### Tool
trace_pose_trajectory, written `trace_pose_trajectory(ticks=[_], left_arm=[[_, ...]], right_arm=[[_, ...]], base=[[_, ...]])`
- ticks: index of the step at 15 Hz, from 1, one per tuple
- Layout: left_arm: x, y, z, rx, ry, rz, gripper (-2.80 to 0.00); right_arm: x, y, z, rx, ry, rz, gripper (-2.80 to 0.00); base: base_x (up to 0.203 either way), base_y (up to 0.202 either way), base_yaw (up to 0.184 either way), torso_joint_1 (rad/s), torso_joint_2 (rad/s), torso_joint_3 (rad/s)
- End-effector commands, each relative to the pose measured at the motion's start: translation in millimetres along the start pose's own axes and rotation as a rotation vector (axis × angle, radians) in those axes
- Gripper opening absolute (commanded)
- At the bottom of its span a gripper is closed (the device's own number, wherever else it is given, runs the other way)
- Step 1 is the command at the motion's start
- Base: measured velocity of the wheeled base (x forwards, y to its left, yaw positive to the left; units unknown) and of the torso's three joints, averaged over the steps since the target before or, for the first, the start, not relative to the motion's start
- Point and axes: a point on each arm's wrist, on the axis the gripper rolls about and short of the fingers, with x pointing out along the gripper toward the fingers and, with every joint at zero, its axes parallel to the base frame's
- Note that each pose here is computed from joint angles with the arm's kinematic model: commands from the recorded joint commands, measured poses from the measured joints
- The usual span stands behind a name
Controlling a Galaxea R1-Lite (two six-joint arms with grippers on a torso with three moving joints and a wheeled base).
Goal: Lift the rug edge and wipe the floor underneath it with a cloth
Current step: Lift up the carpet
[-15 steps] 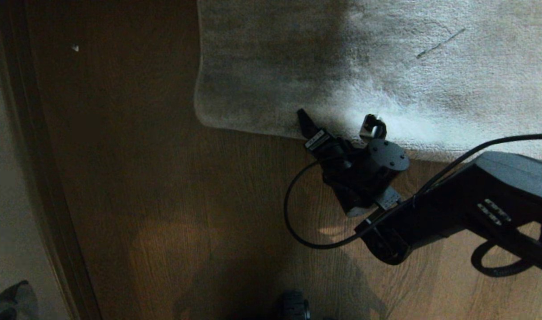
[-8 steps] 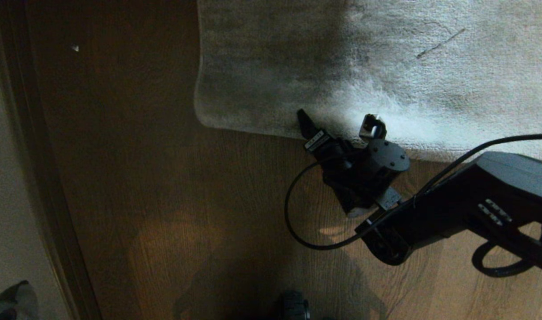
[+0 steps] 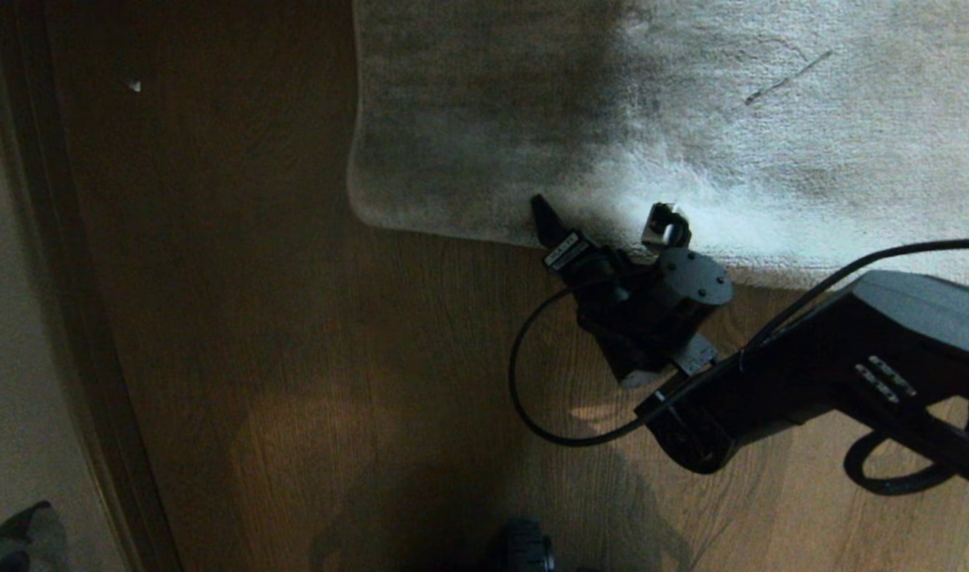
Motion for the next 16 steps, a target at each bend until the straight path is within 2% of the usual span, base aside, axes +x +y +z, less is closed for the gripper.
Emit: trace_pose_trajectory(ticks=[1, 12, 16], left_arm=[[0.0, 0.0, -0.1, -0.001, 0.001, 0.0, -2.8], [0.0, 0.0, -0.1, -0.001, 0.001, 0.0, -2.8], [0.0, 0.0, -0.1, -0.001, 0.001, 0.0, -2.8]], right_arm=[[-0.1, 2.3, 3.4, 0.019, -0.038, 0.022, 0.0], [1.6, 3.2, 4.0, -0.001, -0.047, 0.023, 0.0], [-1.7, 20.8, 12.2, 0.024, -0.059, 0.061, 0.0]], base=[[0.0, 0.0, 0.0, 0.0, 0.0, 0.0], [0.0, 0.0, 0.0, 0.0, 0.0, 0.0], [0.0, 0.0, 0.0, 0.0, 0.0, 0.0]])
